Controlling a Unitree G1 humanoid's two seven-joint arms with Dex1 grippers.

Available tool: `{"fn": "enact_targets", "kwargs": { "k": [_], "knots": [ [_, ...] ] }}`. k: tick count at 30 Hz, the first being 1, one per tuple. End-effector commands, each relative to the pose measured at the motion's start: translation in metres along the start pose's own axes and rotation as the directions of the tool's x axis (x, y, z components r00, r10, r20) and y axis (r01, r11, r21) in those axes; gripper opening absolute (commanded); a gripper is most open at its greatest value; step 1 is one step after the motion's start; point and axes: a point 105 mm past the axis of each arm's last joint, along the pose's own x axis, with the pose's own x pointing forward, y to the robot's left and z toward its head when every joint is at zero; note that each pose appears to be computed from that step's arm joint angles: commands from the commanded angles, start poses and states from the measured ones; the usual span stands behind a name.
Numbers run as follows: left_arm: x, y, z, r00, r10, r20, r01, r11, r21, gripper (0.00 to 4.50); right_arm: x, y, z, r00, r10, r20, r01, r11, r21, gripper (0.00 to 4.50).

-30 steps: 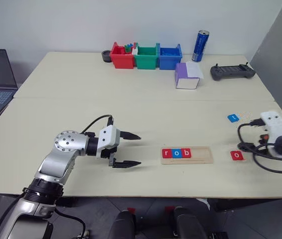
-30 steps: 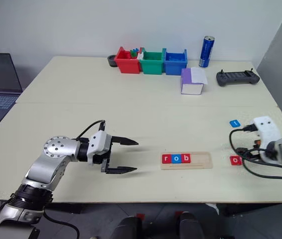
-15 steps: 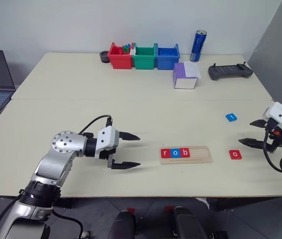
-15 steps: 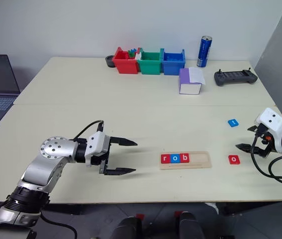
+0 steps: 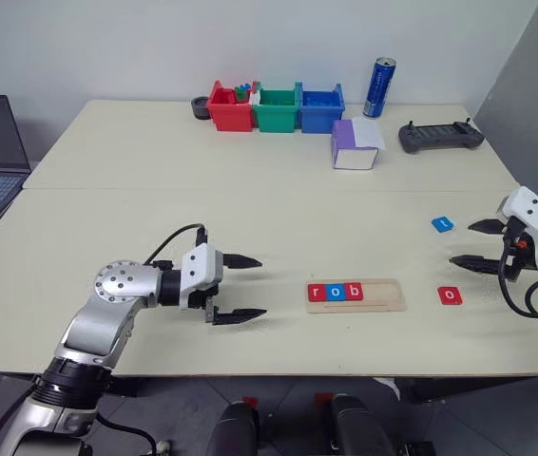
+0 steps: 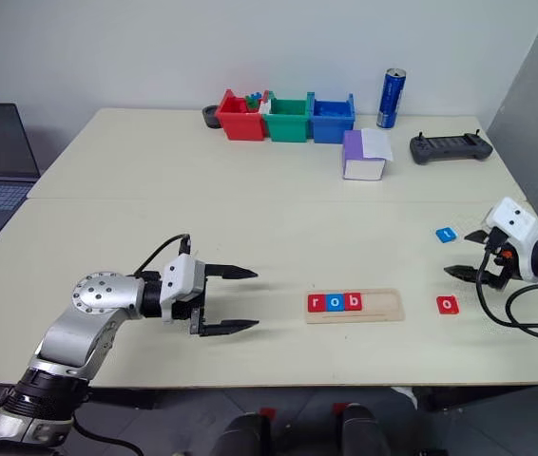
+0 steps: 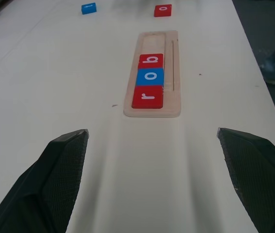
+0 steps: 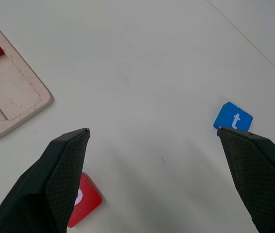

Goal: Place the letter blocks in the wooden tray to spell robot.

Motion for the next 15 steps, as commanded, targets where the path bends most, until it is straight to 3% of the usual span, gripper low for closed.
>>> {"fn": "enact_targets", "kwargs": {
  "k": [1, 8, 15],
  "knots": [
    [-0.003, 0.0, 0.011, 0.999, 0.018, 0.036, -0.019, 0.999, 0.025, 4.5, -0.004, -0.004, 0.009, 1.0, -0.008, 0.023, 0.009, 0.999, -0.044, 4.47],
    [-0.002, 0.014, 0.023, 0.98, 0.118, 0.161, -0.12, 0.993, 0.004, 4.5, -0.005, -0.007, 0.006, 0.999, -0.024, 0.029, 0.026, 0.998, -0.051, 4.47],
    [-0.001, 0.019, 0.012, 0.97, 0.166, 0.179, -0.162, 0.986, -0.035, 4.5, -0.004, -0.004, 0.007, 0.999, -0.001, 0.043, 0.002, 1.0, -0.029, 4.47]
  ]
}}
